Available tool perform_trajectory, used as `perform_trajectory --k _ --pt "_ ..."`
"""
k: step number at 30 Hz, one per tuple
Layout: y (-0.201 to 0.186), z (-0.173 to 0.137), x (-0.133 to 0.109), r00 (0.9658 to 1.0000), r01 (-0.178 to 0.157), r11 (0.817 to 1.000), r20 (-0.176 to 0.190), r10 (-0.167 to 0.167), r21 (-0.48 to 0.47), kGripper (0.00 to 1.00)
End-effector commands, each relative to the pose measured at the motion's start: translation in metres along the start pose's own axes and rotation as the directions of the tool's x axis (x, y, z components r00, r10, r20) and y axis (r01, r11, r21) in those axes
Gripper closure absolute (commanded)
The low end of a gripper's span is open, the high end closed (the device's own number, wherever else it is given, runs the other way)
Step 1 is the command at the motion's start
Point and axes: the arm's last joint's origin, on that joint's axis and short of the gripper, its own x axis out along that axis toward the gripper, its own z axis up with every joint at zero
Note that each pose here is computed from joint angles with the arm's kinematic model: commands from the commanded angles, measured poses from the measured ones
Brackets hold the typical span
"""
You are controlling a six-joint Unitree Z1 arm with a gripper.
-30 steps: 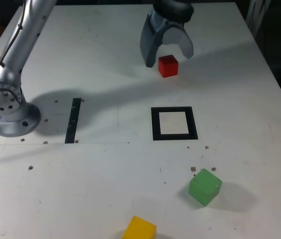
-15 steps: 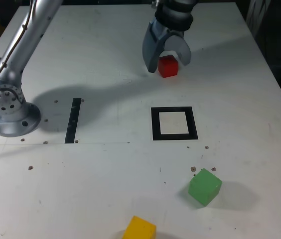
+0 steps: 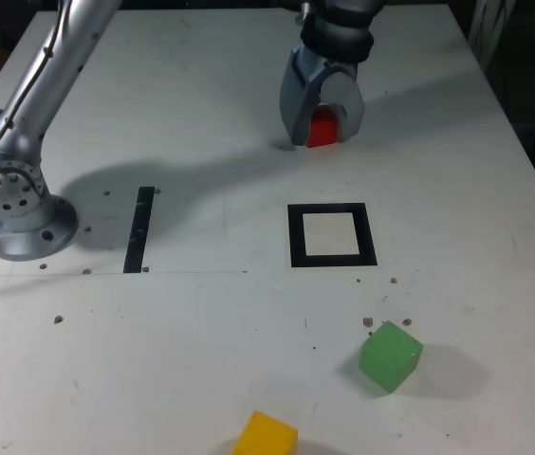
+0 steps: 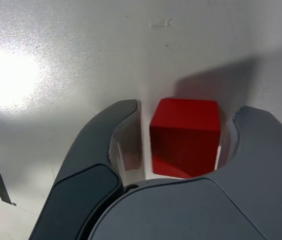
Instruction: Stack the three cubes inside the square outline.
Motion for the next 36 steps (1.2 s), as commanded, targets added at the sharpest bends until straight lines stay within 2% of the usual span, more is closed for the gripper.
perform_trajectory --k 1,4,9,15,19,28,36 --pt "0.001 0.002 0.002 1.0 0.004 1.0 0.003 -0.004 -0.001 0.53" --pt "0.002 0.003 0.001 0.9998 0.01 1.0 0.014 -0.01 0.001 0.6" --pt "0.0 -0.004 -0.013 0.9993 0.011 1.0 0.035 -0.012 0.012 0.62" --pt "-0.022 -0.029 -0.049 0.9972 -0.027 0.997 0.071 0.021 0.071 0.62" --pt "-0.057 -0.047 -0.062 0.9969 -0.046 0.989 0.07 0.037 0.138 0.61" --pt "-0.156 -0.055 -0.045 0.997 -0.066 0.967 0.057 0.054 0.246 0.61" --pt "-0.171 -0.058 -0.024 0.9989 -0.033 0.965 0.04 0.023 0.262 0.61"
